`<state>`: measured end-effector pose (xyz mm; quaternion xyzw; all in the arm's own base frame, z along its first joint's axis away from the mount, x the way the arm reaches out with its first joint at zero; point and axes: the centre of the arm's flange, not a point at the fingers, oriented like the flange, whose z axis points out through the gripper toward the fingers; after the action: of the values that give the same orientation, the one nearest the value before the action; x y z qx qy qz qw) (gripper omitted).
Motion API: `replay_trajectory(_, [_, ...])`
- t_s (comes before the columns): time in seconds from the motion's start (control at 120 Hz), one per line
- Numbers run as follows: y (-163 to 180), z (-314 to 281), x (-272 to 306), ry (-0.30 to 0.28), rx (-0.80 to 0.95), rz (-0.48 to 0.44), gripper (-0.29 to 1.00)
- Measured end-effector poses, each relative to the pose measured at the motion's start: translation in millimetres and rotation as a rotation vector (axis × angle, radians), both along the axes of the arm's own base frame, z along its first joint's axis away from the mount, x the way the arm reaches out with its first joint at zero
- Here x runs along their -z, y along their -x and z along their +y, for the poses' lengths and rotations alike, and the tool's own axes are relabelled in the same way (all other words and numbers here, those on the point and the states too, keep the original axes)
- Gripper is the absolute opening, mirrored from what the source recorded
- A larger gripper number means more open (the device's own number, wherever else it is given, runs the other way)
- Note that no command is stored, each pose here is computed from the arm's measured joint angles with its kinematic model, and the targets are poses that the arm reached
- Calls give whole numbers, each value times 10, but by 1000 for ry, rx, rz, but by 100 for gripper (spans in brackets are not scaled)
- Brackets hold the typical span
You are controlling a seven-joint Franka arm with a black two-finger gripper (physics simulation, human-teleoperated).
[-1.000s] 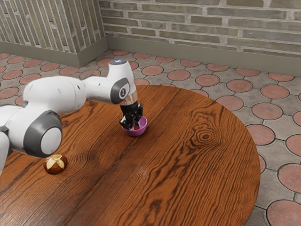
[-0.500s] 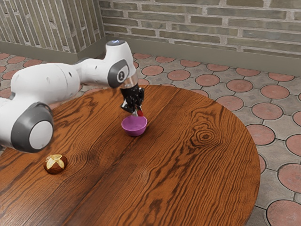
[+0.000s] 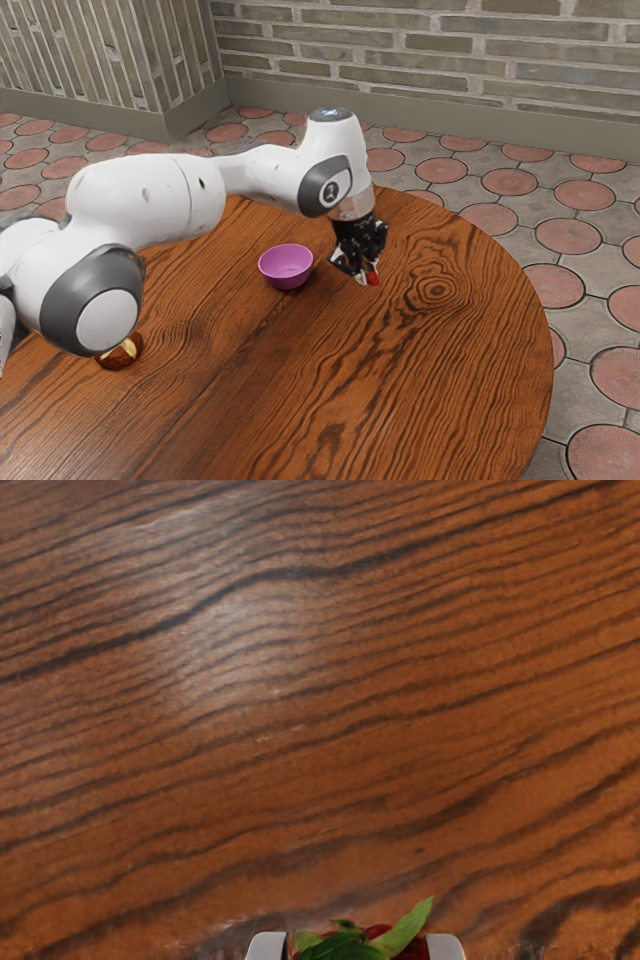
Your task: Take strawberry from the bowl
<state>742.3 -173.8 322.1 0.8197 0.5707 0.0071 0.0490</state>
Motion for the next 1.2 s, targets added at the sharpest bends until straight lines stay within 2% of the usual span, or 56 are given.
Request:
replay_trajectory(0.433, [51,-272,532,18,30,39,-5])
replay_trajectory(0.642, [28,-287,489,43,21,13,34])
replay_trajectory(0.775, [45,-297,430,40,28,9,50])
replay_trajectory(0.867, [93,-306,-179,27,74,-26,56])
replay_trajectory(0.933, [236,-280,-1082,5,122,-85,59])
replay_trajectory(1.033, [691,-176,-2377,-18,215,-147,63])
replay_trajectory(1.1, [941,147,-2716,-46,269,-123,64])
replay_trajectory(1.2, [1099,934,-2748,-75,312,-45,66])
